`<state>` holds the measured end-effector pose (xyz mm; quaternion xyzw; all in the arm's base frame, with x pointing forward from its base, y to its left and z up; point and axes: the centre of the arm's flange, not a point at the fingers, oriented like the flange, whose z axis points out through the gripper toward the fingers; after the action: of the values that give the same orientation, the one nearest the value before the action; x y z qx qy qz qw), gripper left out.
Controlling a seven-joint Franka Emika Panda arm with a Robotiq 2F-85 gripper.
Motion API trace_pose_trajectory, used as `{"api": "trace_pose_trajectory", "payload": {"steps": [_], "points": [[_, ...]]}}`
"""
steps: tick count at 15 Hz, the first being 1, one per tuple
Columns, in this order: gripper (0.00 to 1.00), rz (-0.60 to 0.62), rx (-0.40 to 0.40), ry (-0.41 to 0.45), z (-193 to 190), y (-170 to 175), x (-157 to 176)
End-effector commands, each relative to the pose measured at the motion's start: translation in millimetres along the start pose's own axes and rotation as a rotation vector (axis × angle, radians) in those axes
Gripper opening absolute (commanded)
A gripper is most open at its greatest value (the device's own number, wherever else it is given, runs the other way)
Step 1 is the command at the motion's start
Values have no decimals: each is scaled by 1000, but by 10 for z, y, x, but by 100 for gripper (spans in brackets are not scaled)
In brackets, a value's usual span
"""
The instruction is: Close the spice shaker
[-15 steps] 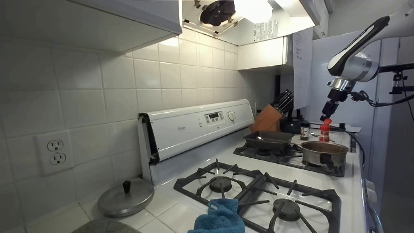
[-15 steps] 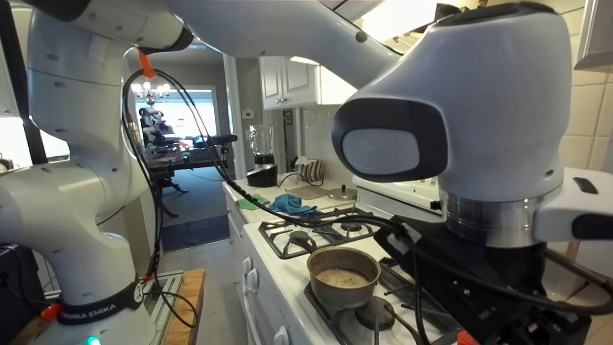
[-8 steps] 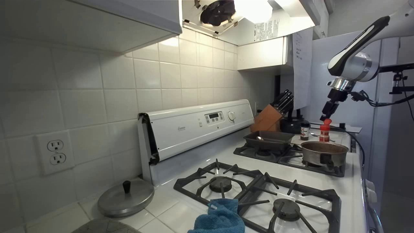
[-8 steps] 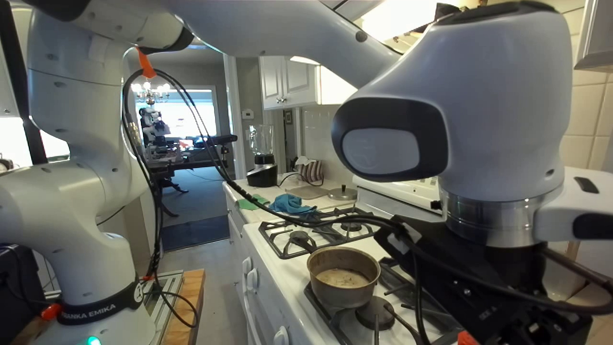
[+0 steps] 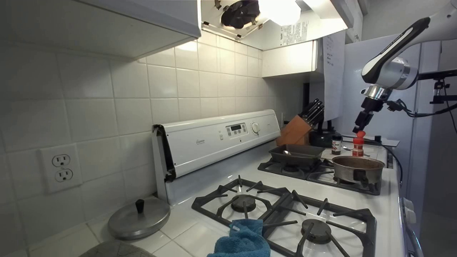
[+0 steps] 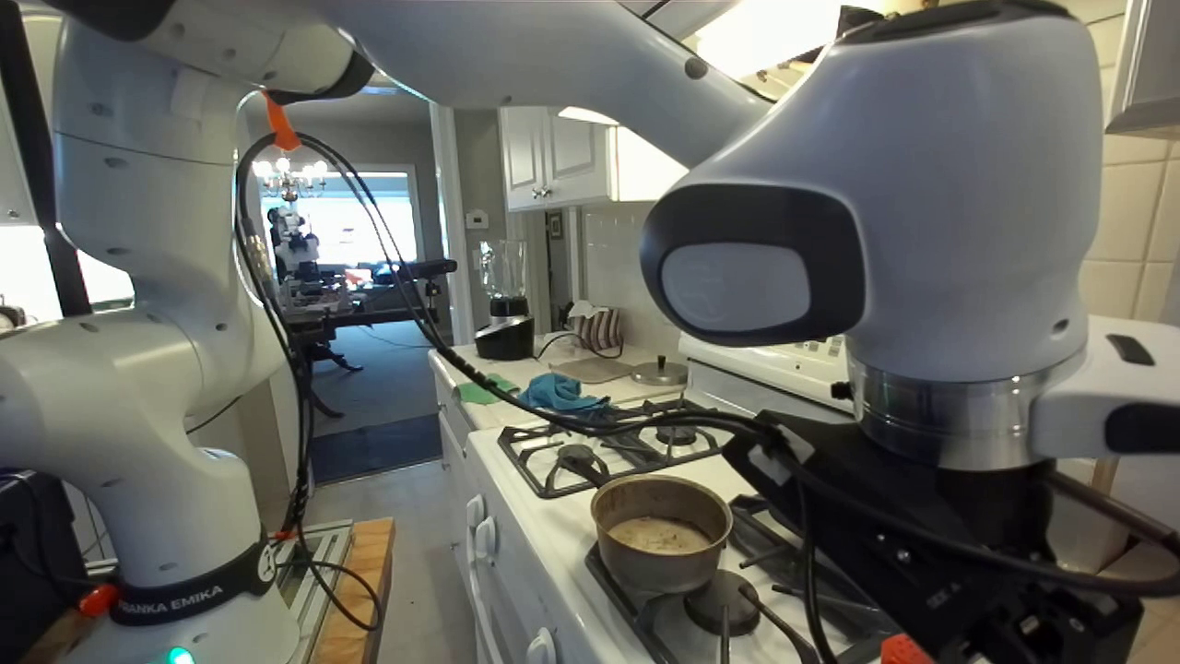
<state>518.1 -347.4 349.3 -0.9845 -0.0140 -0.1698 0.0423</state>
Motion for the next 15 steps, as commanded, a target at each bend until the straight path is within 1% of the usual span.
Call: {"api": "trace_pose_trajectory", "payload": {"steps": [1,3,6,11,15], "points": [[78,-2,15,7,-60,19,49],[78,-4,13,8,-70,20,62],[74,-4,16,7,-67,19,64],[74,-5,20,7,-70,16,60],[72,-8,18,7,-79,10,61]]}}
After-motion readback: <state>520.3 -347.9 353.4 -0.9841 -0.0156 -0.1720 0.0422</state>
